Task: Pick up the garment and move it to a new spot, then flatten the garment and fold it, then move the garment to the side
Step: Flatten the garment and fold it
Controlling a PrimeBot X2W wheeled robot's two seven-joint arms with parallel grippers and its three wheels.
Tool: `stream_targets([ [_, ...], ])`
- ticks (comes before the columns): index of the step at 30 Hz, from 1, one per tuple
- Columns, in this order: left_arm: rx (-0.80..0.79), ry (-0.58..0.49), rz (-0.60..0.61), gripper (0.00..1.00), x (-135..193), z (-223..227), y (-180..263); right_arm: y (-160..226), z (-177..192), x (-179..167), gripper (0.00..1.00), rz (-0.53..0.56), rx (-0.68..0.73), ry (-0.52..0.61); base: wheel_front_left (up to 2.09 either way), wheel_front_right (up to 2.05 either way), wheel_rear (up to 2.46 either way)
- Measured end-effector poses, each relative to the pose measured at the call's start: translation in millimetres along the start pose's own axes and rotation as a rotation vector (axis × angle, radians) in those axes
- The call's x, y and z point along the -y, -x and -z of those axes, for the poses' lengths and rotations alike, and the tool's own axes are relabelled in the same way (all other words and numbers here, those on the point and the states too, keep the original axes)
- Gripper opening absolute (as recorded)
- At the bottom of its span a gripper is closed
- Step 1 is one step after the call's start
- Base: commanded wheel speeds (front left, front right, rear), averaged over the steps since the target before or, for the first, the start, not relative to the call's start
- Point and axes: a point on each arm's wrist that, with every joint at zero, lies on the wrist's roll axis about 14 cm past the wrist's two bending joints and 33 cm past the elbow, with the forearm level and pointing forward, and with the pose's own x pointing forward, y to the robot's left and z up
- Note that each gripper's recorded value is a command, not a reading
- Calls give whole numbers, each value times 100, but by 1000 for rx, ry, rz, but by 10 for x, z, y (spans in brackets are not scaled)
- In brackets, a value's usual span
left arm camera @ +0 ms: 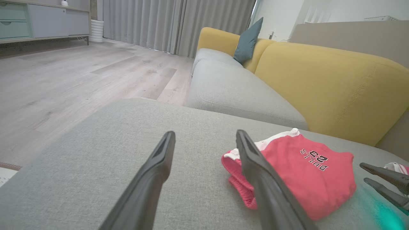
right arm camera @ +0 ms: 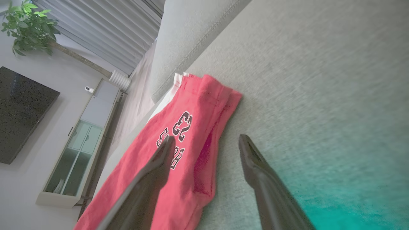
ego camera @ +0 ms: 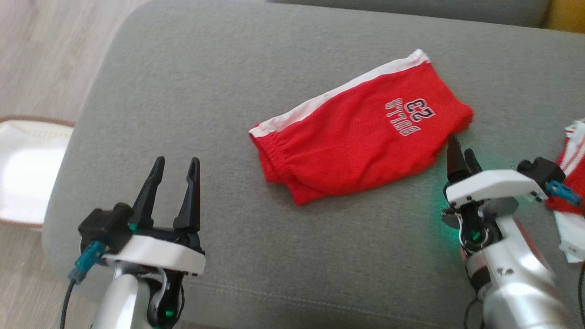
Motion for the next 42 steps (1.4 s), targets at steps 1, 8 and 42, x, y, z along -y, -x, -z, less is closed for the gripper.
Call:
stream_targets([
  [1, 0, -2, -7, 100, -24, -4, 1, -43, 36, -18, 100, 1, -15, -6, 0, 0, 0],
  [8, -7, -12, -31, 100, -118, 6, 5, -325, 120, -59, 100, 44, -80, -17, 0, 0, 0],
  [42, 29, 27, 29, 100, 83, -88, -150, -337, -240, 7, 0, 120, 23, -126, 0, 0, 0],
])
